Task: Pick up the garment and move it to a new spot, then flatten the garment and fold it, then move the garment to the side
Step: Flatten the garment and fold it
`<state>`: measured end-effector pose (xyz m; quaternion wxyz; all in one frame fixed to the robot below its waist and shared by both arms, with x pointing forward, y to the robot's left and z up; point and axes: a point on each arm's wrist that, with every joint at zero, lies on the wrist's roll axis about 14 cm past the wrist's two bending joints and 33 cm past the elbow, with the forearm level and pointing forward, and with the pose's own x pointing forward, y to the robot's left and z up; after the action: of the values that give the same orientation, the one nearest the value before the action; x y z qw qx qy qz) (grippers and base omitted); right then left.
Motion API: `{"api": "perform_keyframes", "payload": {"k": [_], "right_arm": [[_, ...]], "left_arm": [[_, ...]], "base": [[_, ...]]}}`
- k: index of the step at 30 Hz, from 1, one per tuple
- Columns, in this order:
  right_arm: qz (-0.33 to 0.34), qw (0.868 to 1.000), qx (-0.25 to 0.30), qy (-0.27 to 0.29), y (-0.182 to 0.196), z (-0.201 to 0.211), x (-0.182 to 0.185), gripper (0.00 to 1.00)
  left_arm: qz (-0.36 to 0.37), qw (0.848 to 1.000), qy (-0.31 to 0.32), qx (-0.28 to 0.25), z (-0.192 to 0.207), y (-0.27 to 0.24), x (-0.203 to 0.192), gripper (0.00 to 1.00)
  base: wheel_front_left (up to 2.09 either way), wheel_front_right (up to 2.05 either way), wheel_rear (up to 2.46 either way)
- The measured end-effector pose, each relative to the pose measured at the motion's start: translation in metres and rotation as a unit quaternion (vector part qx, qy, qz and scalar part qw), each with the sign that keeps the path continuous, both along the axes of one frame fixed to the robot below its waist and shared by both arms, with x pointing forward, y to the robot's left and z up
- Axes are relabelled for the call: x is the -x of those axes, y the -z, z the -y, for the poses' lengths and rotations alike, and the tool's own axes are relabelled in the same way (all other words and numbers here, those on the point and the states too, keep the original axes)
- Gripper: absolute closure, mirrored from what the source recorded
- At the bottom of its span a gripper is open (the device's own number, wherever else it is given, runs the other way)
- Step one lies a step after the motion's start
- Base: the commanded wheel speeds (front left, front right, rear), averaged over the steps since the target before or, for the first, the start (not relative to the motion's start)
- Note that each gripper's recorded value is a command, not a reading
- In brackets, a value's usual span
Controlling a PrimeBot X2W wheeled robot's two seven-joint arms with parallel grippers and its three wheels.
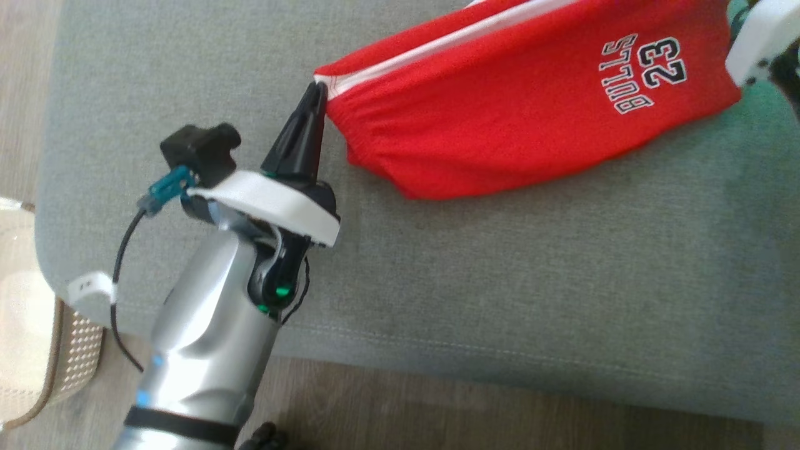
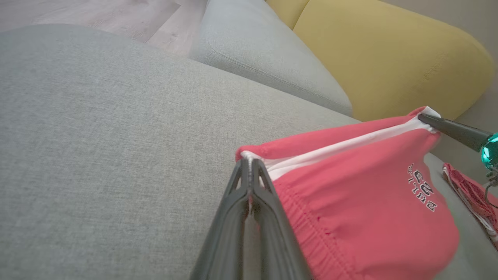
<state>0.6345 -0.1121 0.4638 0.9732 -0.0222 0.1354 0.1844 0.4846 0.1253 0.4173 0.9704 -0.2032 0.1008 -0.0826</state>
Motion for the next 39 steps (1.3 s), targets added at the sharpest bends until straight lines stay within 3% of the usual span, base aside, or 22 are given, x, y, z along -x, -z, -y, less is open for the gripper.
{"api": "perform_keyframes", "payload": {"k": [9,10,11,12,13,14,15,16,23,31,39], "right_arm": [[-0.044,0.999,0.015,-0.004,0.043,-0.015,-0.027,1.00],[-0.045,0.999,0.015,-0.004,0.046,-0.016,-0.029,0.71],[-0.046,0.999,0.015,-0.006,0.048,-0.017,-0.030,0.71],[-0.044,0.999,0.017,-0.008,0.050,-0.018,-0.031,0.00],[-0.041,0.999,0.021,-0.011,0.050,-0.020,-0.032,0.00],[-0.035,0.999,0.022,-0.012,0.049,-0.020,-0.032,0.00],[-0.027,0.999,0.019,-0.009,0.047,-0.018,-0.033,0.00],[-0.017,1.000,0.015,-0.006,0.044,-0.015,-0.034,0.00],[0.035,0.997,-0.046,0.043,0.007,0.011,-0.031,0.00],[-0.022,0.996,-0.049,0.075,0.039,0.044,0.022,0.00],[-0.059,0.994,-0.064,0.065,0.052,0.018,0.021,0.00]], "left_arm": [[-0.018,1.000,0.002,-0.024,-0.007,0.017,-0.020,1.00],[-0.021,0.999,0.002,-0.024,-0.007,0.019,-0.021,1.00],[-0.024,0.999,0.002,-0.024,-0.008,0.021,-0.022,1.00],[-0.025,0.999,0.000,-0.023,-0.008,0.023,-0.022,0.84],[-0.027,0.999,0.000,-0.023,-0.008,0.024,-0.022,0.57],[-0.030,0.999,0.000,-0.024,-0.007,0.026,-0.022,0.23],[-0.032,0.999,0.002,-0.026,-0.006,0.027,-0.021,0.23],[-0.033,0.999,0.003,-0.027,-0.005,0.027,-0.021,0.00],[0.013,0.999,-0.027,-0.036,-0.009,-0.006,-0.021,0.00],[0.050,0.993,-0.076,-0.074,-0.014,-0.036,0.038,0.00],[0.103,0.973,-0.150,-0.143,-0.038,-0.080,0.084,0.00]], "base": [[0.00,0.00,0.00],[0.00,0.00,0.00],[0.00,0.00,0.00],[0.00,0.00,0.00],[0.00,0.00,0.00],[0.00,0.00,0.00],[0.00,0.00,0.00],[0.00,0.00,0.00],[0.00,0.00,0.00],[0.00,0.00,0.00],[0.00,0.00,0.00]]}}
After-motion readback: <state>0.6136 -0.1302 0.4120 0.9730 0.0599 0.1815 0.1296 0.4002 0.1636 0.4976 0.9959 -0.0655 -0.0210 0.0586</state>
